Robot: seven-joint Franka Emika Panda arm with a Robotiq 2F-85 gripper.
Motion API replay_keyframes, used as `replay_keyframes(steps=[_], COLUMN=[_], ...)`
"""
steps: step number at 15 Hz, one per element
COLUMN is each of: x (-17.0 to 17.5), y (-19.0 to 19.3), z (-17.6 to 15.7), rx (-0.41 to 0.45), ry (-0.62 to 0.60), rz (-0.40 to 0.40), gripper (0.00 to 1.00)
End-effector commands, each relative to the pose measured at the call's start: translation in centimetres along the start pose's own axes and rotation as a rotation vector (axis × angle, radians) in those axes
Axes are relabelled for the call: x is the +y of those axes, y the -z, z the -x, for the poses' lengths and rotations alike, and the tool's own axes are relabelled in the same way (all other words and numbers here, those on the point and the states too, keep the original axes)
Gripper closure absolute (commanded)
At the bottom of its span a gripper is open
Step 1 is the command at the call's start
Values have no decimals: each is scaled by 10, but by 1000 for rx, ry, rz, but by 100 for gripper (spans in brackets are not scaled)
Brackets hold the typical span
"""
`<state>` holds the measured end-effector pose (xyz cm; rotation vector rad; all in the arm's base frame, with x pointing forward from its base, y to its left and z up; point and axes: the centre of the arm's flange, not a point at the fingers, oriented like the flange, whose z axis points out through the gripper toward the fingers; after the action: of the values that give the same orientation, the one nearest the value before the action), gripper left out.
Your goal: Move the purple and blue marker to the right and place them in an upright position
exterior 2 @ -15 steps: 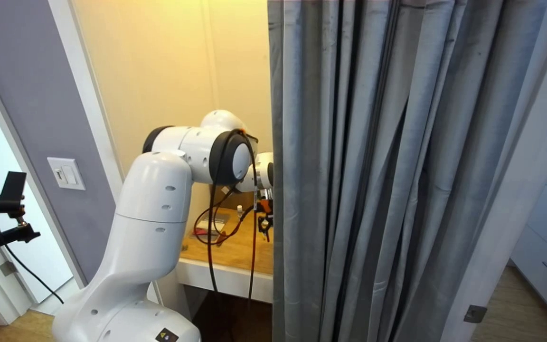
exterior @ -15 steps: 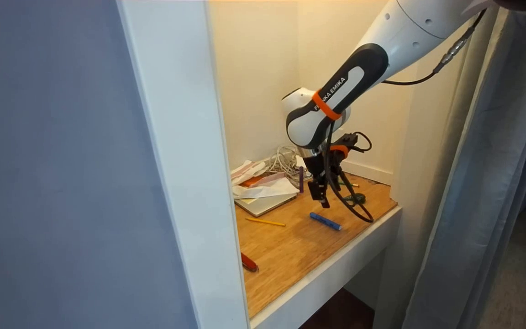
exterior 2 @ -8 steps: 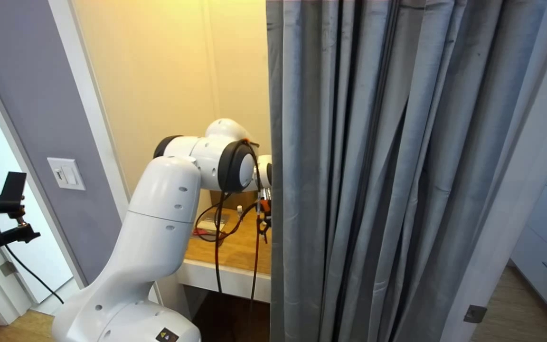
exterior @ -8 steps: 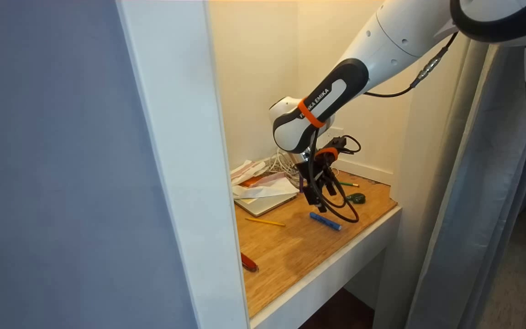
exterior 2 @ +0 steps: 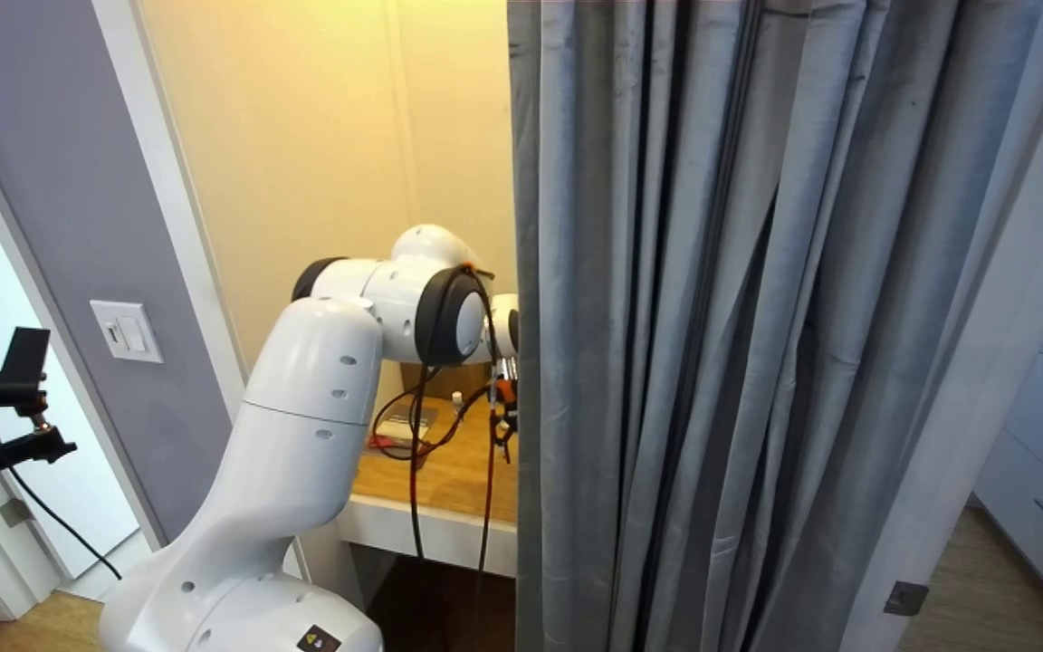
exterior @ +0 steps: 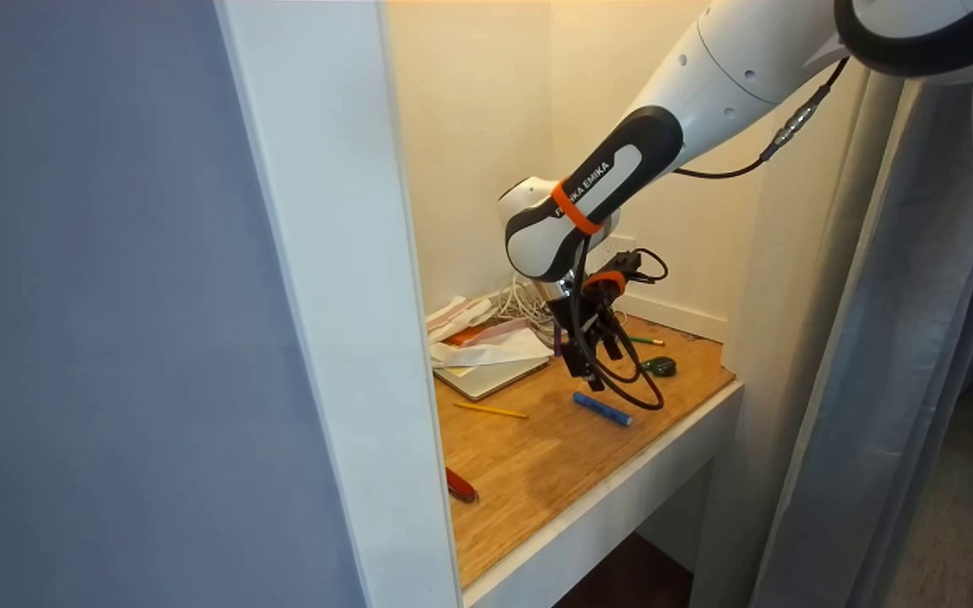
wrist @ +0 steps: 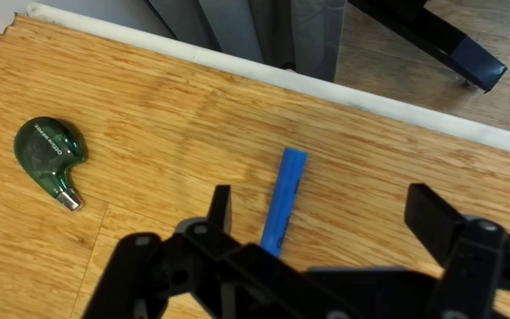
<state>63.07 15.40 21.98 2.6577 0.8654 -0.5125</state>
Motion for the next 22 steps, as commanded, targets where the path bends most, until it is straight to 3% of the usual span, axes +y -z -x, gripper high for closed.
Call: replay_keyframes(steps=[1,8,15,22], x=[1,-2,18,25], y=[0,0,-10,-37], z=[-5,-37,-66,-85], rx=[-13,-130,-139,-162], ry=[2,79,102,12], rz=[-10,-84,-156,-205], gripper=[0,0,0,0])
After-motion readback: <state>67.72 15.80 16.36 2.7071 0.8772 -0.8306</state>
